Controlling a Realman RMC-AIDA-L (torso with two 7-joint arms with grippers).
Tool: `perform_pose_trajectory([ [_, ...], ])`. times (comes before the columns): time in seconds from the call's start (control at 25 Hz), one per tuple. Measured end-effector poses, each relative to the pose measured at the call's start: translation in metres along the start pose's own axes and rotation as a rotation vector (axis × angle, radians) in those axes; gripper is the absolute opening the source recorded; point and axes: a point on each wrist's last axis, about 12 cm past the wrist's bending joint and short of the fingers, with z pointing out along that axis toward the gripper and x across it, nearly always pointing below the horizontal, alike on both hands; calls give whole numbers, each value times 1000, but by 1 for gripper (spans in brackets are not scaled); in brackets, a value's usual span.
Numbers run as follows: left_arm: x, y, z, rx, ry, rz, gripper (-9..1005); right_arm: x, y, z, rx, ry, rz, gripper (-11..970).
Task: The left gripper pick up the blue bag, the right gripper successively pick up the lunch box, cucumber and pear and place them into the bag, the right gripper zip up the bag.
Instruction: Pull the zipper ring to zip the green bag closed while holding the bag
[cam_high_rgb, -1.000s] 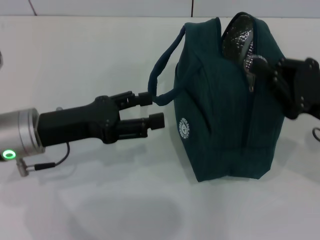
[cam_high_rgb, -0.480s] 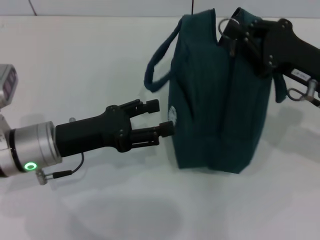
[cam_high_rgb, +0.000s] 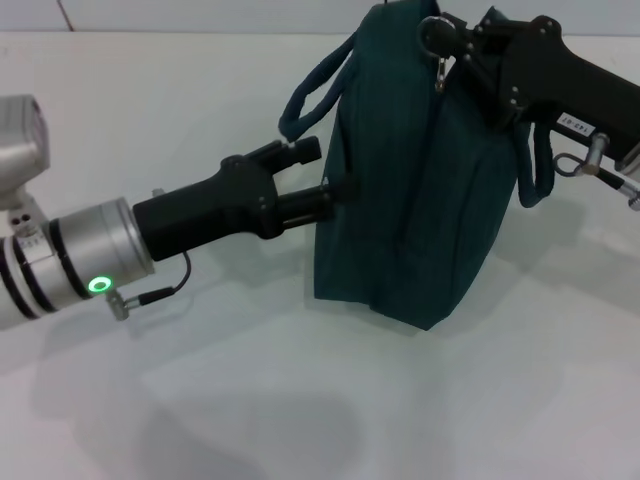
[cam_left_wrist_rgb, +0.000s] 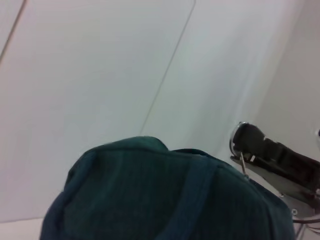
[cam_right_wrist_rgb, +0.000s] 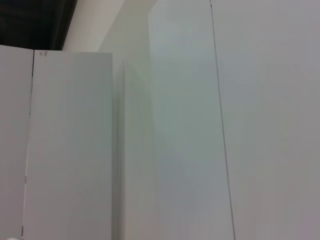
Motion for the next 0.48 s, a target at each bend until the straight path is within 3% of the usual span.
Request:
perform_pose_trajectory([
  [0.48, -9, 3, 23, 34, 12, -20, 843, -1, -3, 2, 12, 7, -6, 22],
])
